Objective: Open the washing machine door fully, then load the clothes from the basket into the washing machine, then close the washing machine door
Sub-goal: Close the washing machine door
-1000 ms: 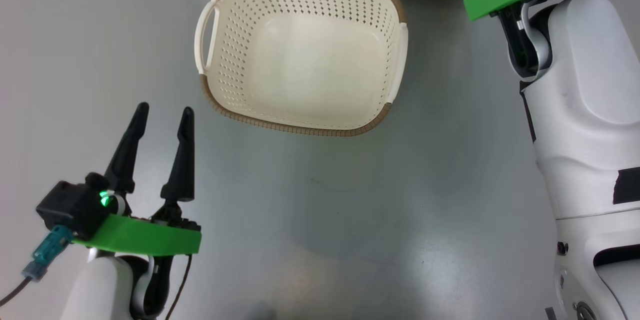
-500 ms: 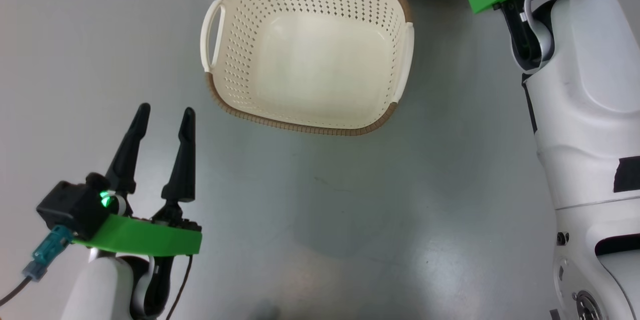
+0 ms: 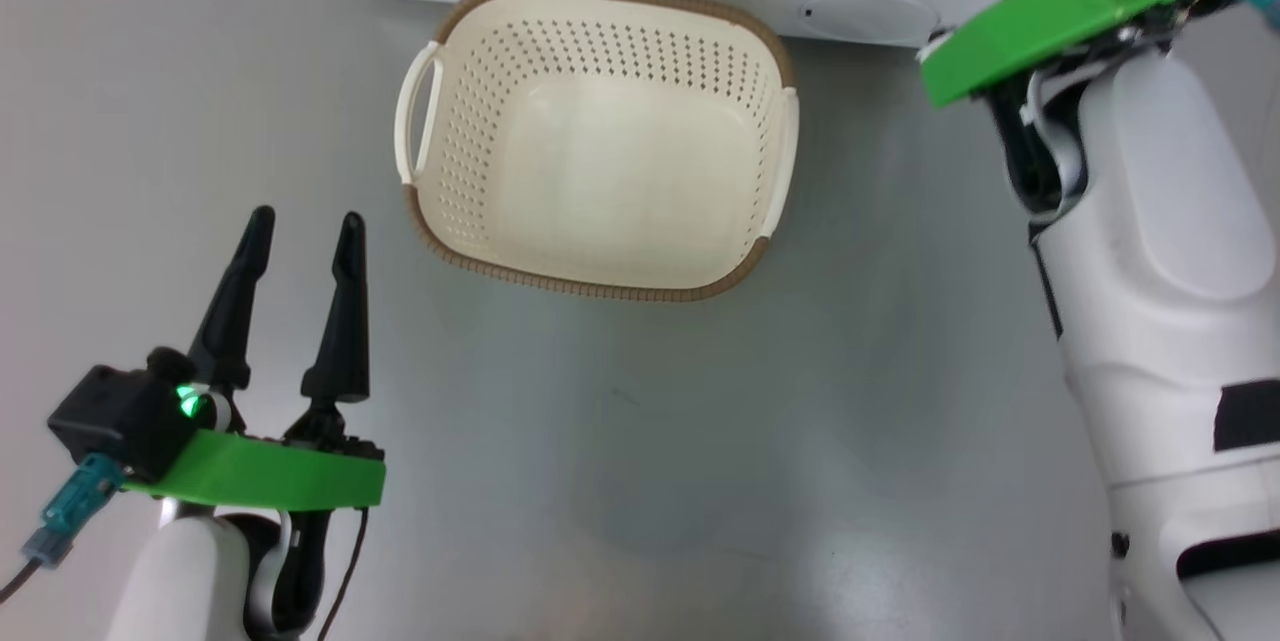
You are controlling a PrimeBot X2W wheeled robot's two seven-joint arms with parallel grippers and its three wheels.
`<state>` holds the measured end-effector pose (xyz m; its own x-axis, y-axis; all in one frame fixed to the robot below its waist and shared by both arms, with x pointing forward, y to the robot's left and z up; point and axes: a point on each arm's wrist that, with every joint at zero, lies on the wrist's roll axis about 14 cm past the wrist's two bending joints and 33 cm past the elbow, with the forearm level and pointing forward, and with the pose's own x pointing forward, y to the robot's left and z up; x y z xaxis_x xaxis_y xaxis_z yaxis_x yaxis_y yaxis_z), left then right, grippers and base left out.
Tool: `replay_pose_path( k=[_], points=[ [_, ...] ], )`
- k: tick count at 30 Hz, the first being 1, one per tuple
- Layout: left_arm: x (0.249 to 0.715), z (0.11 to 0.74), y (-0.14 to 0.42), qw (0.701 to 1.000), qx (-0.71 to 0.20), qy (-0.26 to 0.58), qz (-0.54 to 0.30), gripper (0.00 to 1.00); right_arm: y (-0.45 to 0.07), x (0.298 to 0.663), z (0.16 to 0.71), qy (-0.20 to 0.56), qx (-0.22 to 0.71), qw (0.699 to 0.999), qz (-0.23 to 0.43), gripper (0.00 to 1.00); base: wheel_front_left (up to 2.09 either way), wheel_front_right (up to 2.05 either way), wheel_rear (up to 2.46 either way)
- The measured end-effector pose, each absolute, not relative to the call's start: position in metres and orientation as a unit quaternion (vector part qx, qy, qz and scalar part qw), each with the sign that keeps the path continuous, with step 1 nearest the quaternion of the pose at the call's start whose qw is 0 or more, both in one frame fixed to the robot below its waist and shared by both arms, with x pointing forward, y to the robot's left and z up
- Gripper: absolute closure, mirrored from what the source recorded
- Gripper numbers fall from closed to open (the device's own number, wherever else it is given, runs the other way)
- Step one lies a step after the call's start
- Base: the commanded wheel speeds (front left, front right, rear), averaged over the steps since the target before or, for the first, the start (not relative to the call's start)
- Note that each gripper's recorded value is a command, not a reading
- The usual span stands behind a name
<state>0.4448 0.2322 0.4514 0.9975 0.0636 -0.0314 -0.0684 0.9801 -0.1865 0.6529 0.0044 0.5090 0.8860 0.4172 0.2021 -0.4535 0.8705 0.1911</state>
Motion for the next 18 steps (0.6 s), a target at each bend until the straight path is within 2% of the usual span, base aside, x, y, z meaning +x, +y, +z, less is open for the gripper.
replay_pose_path(
  k=[14,18],
  points=[
    [0.428,0.476,0.232,0.996,-0.086,-0.014,0.029,0.0,-0.017,0.579,0.519,-0.066,0.11,0.963,0.236,1.0,0.0,0.0,0.0],
    [0.422,0.482,0.23,0.996,-0.088,-0.02,0.026,0.0,-0.034,0.559,0.523,-0.067,0.101,0.967,0.225,0.92,0.0,0.0,0.0]
  ],
)
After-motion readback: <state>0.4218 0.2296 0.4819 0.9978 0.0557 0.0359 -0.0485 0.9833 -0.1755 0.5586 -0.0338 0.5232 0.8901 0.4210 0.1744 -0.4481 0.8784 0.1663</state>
